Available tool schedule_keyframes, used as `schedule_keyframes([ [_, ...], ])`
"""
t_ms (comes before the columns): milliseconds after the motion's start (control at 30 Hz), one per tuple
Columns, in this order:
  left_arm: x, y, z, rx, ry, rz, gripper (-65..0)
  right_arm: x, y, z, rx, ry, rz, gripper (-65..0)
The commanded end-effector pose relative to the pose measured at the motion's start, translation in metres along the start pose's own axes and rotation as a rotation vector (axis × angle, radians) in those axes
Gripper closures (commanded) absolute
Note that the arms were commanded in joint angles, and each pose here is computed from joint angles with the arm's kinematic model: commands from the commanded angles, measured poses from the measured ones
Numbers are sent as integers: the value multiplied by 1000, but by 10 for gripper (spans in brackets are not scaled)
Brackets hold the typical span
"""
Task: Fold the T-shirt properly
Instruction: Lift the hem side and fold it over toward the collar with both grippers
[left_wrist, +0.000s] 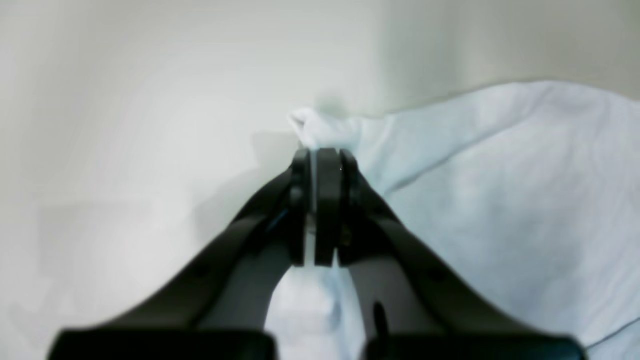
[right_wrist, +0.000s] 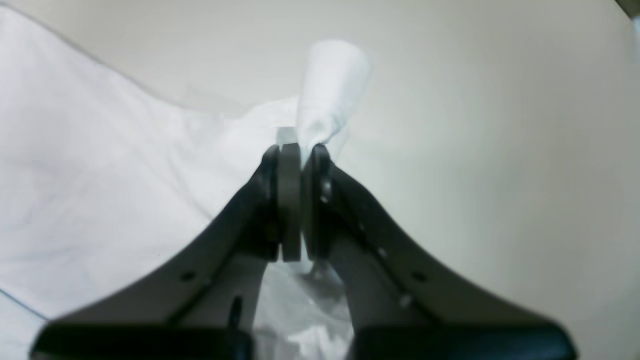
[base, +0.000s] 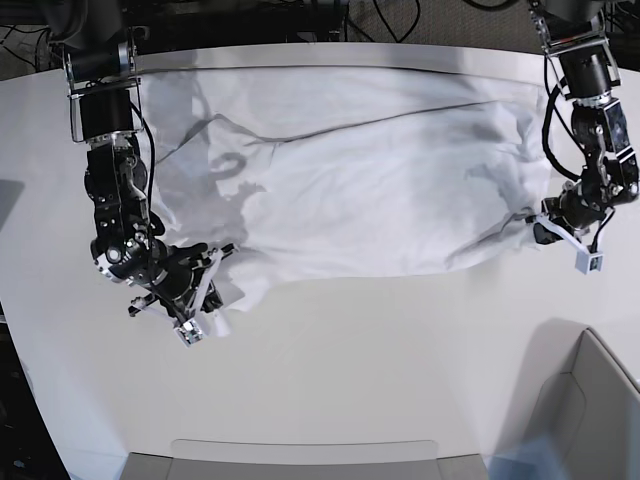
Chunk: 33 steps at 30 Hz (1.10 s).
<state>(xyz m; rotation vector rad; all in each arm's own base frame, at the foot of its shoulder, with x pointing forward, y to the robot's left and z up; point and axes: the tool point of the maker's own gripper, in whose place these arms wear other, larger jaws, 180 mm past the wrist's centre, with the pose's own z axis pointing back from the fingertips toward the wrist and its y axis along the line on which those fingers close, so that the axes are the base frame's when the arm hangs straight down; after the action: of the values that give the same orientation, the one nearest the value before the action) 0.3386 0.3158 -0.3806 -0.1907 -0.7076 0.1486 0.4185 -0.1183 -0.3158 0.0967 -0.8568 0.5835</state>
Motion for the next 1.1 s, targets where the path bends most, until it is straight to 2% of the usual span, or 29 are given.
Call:
schedule_keyframes([
  [0,17,4,10,10,-48,-31,0,19,-7,11,-21,-60,9,0],
  [100,16,11,22,31,-71,-22,0,8,2,22,-20,-58,11,0],
  [200,12,23,36,61,-47,3,0,-6,3,34,-35,-41,8,0],
  [300,12,22,46,67,-35,11,0,-20,7,45,-41,-22,14,0],
  [467,14,18,56,76,-15,-18,0,-27,23,70,-11,-52,55,0],
  [733,-11,13,72,100,34,-88,0,-53,24,107,3,-28,-49,0],
  [1067,-37,20,80,122,81,-88,0,-62,23,132,-46,-32,-48,0],
])
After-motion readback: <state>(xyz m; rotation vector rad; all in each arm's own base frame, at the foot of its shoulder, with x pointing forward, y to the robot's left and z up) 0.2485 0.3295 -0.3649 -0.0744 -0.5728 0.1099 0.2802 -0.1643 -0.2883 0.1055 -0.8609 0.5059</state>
